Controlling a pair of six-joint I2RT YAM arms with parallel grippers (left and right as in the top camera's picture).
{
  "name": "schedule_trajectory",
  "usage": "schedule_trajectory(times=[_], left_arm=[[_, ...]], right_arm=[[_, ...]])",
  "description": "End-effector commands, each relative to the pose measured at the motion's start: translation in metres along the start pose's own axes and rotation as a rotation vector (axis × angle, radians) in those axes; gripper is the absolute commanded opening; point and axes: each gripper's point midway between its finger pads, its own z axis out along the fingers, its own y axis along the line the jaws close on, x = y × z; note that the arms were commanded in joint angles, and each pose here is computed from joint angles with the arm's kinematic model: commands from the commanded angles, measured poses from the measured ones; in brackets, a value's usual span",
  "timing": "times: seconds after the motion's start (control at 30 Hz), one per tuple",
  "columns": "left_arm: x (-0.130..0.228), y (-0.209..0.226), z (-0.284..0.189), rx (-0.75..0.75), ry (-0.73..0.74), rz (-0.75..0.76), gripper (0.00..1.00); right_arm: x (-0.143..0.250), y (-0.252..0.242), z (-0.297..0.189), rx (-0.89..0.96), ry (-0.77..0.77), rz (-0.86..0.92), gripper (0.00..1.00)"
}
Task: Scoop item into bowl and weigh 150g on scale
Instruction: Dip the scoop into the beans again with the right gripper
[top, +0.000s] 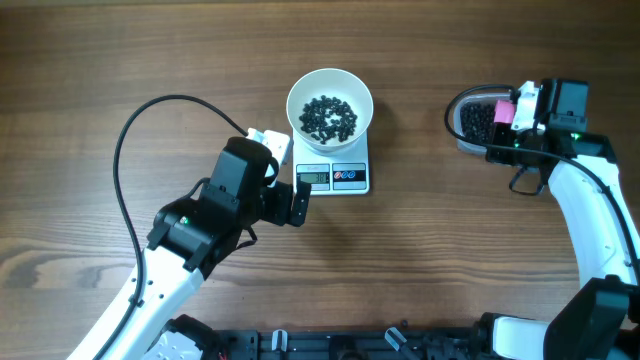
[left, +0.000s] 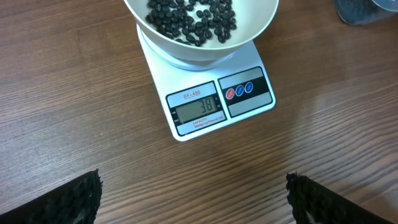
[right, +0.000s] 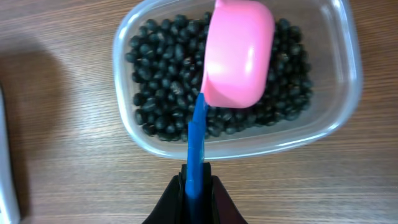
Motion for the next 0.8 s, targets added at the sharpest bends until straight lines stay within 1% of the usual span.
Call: schedule_trajectory(times=[0.0,0.1,0.23,0.63,0.77], left_arm=[[-0.001,-0.001,0.000,-0.002,-0.003,0.024,1.00],[-0.001,-0.001,0.000,-0.002,-0.003,0.024,1.00],[-0.001,-0.001,0.000,-0.002,-0.003,0.024,1.00],[-0.001,-0.001,0.000,-0.002,-0.003,0.024,1.00],[-0.001,-0.001,0.000,-0.002,-0.003,0.024,1.00]], right_arm=[[0.007,0.020,0.008,-0.123,0.033,0.006,0.04],[0.010,0.020,0.008,-0.123,0.043,0.001,0.04],[0.016,0.020,0.008,-0.125,0.065,-0.065,0.04],[0.021,0.024,0.006,-0.155,0.084,-0.056,0.04],[0.021,0.030,0.005,-0.198,0.082,-0.051,0.04]])
